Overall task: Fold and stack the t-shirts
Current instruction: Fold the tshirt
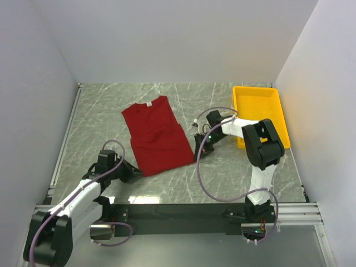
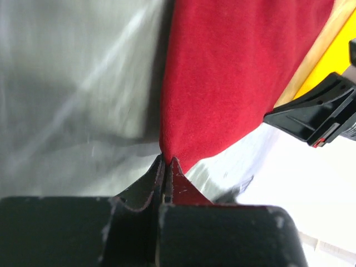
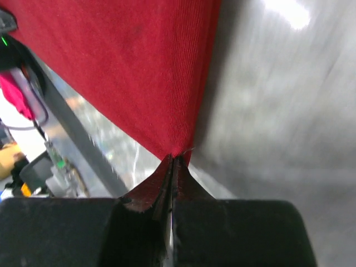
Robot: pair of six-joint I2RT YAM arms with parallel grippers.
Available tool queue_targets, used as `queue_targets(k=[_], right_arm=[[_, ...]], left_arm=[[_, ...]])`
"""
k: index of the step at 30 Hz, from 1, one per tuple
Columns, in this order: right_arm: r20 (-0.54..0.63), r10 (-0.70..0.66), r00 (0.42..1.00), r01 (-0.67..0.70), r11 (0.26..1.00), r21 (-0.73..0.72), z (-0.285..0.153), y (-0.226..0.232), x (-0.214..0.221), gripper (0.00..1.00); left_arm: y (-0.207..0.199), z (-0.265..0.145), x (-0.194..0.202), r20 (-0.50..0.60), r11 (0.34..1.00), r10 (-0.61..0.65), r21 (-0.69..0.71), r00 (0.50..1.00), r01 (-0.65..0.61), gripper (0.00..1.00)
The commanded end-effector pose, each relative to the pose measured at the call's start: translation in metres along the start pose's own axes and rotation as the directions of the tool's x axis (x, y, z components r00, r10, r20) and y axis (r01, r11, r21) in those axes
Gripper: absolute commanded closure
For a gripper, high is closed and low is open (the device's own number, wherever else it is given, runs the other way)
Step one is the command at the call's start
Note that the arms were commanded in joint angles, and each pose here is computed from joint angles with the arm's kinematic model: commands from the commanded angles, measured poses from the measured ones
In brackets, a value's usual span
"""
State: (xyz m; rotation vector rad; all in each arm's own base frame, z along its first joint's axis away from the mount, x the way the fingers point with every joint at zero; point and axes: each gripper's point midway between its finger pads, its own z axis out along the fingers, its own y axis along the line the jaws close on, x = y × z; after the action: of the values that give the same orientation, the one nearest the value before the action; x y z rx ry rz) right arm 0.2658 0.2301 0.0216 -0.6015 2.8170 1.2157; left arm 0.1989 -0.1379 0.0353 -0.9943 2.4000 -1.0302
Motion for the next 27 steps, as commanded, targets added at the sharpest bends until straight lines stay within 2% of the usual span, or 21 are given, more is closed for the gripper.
queue_targets(k=[1,5,7,8,9,11,12,13,14,16,17,18,20,21,23,24,26,27], right_arm=[[-0.067,0.001,0.998,0.001,1.000,0.026,-0.014,0.002,0.041,1.00],[-0.052,-0.034,0.998,0.038,0.996,0.075,-0.025,0.000,0.043,1.00],[-0.033,-0.056,0.998,0.058,0.995,0.075,-0.032,0.007,0.038,1.00],[-0.038,-0.053,0.998,0.056,0.996,0.076,-0.035,0.009,0.038,0.93],[-0.016,-0.097,0.995,0.098,0.991,0.089,-0.043,0.014,0.029,0.82],[0.014,-0.173,0.985,0.169,0.977,0.133,-0.062,0.022,0.021,0.56],[0.039,-0.252,0.967,0.242,0.954,0.177,-0.074,0.024,0.009,0.51],[0.049,-0.298,0.953,0.279,0.931,0.234,-0.084,0.019,0.003,0.45],[0.060,-0.360,0.931,0.334,0.906,0.262,-0.095,0.024,-0.001,0.43],[0.036,-0.530,0.847,0.504,0.823,0.264,-0.104,0.029,-0.006,0.41],[0.032,-0.595,0.803,0.571,0.785,0.240,-0.105,0.032,-0.004,0.41],[-0.010,-0.735,0.678,0.723,0.665,0.189,-0.106,0.036,0.006,0.41],[0.017,-0.874,0.485,0.872,0.485,0.070,-0.101,0.051,0.026,0.40],[0.004,-0.955,0.295,0.955,0.295,0.022,-0.099,0.050,0.045,0.40],[-0.005,-0.990,0.139,0.990,0.139,0.011,-0.095,0.048,0.054,0.38],[-0.038,-0.999,0.017,1.000,0.017,0.012,-0.090,0.044,0.057,0.38],[-0.062,-0.993,-0.099,0.994,-0.102,0.048,-0.083,0.046,0.047,0.38],[-0.079,-0.990,-0.118,0.992,-0.121,0.040,-0.075,0.044,0.051,0.38]], left_arm=[[0.018,-0.008,0.034,-0.104,0.997,-0.052,-0.065,0.993,0.045,0.99],[0.016,-0.018,0.043,-0.113,0.997,-0.054,-0.062,0.992,0.047,0.98],[0.015,-0.020,0.046,-0.121,0.997,-0.049,-0.057,0.991,0.042,0.91],[0.011,-0.021,0.045,-0.117,0.998,-0.041,-0.049,0.992,0.036,0.86],[0.011,-0.024,0.044,-0.113,0.998,-0.037,-0.057,0.993,0.031,0.75],[-0.013,-0.035,0.030,-0.049,0.999,0.023,-0.022,0.999,-0.024,0.63],[-0.037,-0.046,0.021,-0.009,0.998,0.060,0.017,0.998,-0.059,0.53],[-0.036,-0.053,0.019,0.003,0.996,0.086,-0.011,0.996,-0.086,0.49],[-0.042,-0.058,0.016,0.022,0.995,0.104,-0.012,0.994,-0.104,0.47],[-0.054,-0.069,0.010,0.047,0.989,0.145,-0.011,0.988,-0.145,0.44],[-0.058,-0.070,0.010,0.044,0.987,0.161,-0.003,0.986,-0.161,0.44],[-0.062,-0.072,0.013,0.027,0.984,0.175,0.012,0.984,-0.176,0.44],[-0.059,-0.070,0.018,-0.005,0.978,0.211,0.006,0.978,-0.211,0.44],[-0.057,-0.069,0.022,-0.027,0.974,0.227,0.003,0.974,-0.227,0.44],[-0.053,-0.069,0.023,-0.036,0.964,0.261,-0.030,0.965,-0.263,0.41],[-0.051,-0.072,0.027,-0.053,0.958,0.281,-0.052,0.958,-0.283,0.41],[-0.042,-0.072,0.023,-0.033,0.949,0.290,-0.115,0.956,-0.292,0.40],[-0.037,-0.073,0.025,-0.041,0.950,0.277,-0.140,0.960,-0.280,0.41]])
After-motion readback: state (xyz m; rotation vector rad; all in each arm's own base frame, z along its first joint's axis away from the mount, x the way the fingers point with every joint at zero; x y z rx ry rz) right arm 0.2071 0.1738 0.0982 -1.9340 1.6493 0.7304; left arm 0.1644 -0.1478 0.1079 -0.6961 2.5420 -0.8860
